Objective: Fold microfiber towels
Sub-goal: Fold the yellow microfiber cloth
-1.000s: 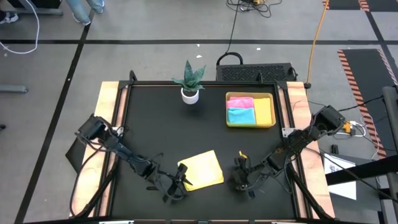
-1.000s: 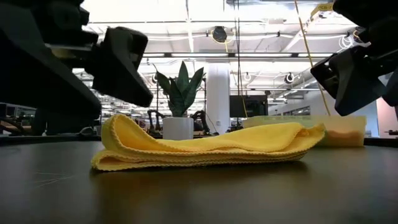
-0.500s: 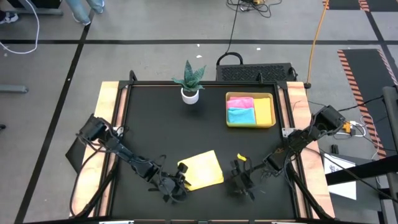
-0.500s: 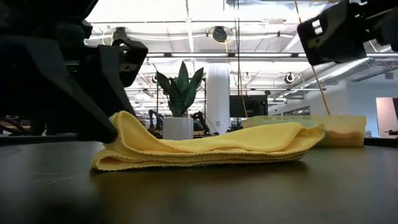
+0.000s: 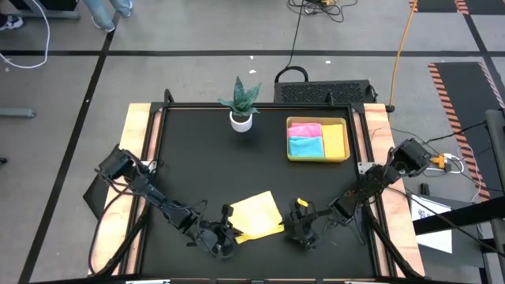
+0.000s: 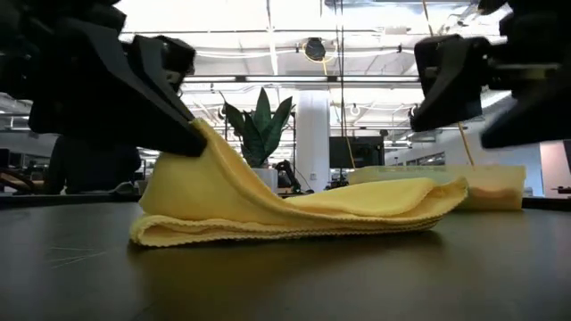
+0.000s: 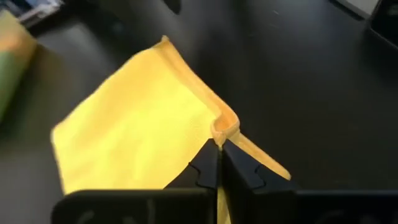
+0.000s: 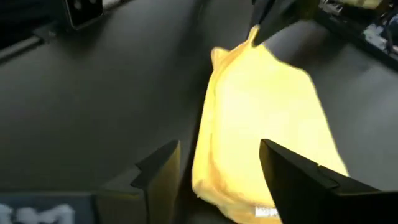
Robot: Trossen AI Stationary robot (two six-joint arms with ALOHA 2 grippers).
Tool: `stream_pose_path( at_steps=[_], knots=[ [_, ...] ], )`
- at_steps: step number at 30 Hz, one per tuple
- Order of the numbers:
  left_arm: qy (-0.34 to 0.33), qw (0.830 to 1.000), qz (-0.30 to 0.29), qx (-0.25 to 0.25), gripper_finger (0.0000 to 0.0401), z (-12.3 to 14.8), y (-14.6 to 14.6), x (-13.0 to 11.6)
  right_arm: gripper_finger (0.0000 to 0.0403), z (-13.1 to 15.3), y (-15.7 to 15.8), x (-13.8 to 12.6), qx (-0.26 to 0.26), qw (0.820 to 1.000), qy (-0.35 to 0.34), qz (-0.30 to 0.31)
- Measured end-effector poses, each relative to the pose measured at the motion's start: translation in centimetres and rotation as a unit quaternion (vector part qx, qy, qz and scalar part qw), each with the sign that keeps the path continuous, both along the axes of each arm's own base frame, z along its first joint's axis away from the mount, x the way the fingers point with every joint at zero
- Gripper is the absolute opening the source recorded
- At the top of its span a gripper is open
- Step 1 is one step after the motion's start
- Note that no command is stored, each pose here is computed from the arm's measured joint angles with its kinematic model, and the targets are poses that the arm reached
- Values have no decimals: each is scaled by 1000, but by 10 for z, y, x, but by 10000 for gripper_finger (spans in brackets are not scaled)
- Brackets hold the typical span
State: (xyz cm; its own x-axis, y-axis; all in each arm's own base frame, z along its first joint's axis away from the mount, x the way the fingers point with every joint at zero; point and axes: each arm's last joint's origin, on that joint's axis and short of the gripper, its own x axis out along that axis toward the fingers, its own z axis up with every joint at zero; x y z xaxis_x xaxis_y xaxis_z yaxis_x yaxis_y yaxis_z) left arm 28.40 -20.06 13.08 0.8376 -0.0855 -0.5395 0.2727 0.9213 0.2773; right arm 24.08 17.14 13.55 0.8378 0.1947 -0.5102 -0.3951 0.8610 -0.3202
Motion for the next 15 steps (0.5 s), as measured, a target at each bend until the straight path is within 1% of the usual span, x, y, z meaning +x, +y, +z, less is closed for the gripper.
stream_pose_path(
  at_steps=[4, 8, 12, 15],
  knots=[
    [-25, 999, 30, 19, 7, 9, -2, -5, 244, -9, -1, 2, -10, 1000, 12, -1],
    [-47, 997, 50, 27, 10, 22, -3, -9, 268, -20, -2, 5, -50, 999, 14, 12],
    [-45, 997, 53, 31, 5, 27, -1, -12, 264, -24, 1, 10, -84, 996, -20, 39],
    [-42, 997, 61, 30, 13, 27, 1, -12, 250, -31, 0, 13, -110, 993, -16, 36]
  ],
)
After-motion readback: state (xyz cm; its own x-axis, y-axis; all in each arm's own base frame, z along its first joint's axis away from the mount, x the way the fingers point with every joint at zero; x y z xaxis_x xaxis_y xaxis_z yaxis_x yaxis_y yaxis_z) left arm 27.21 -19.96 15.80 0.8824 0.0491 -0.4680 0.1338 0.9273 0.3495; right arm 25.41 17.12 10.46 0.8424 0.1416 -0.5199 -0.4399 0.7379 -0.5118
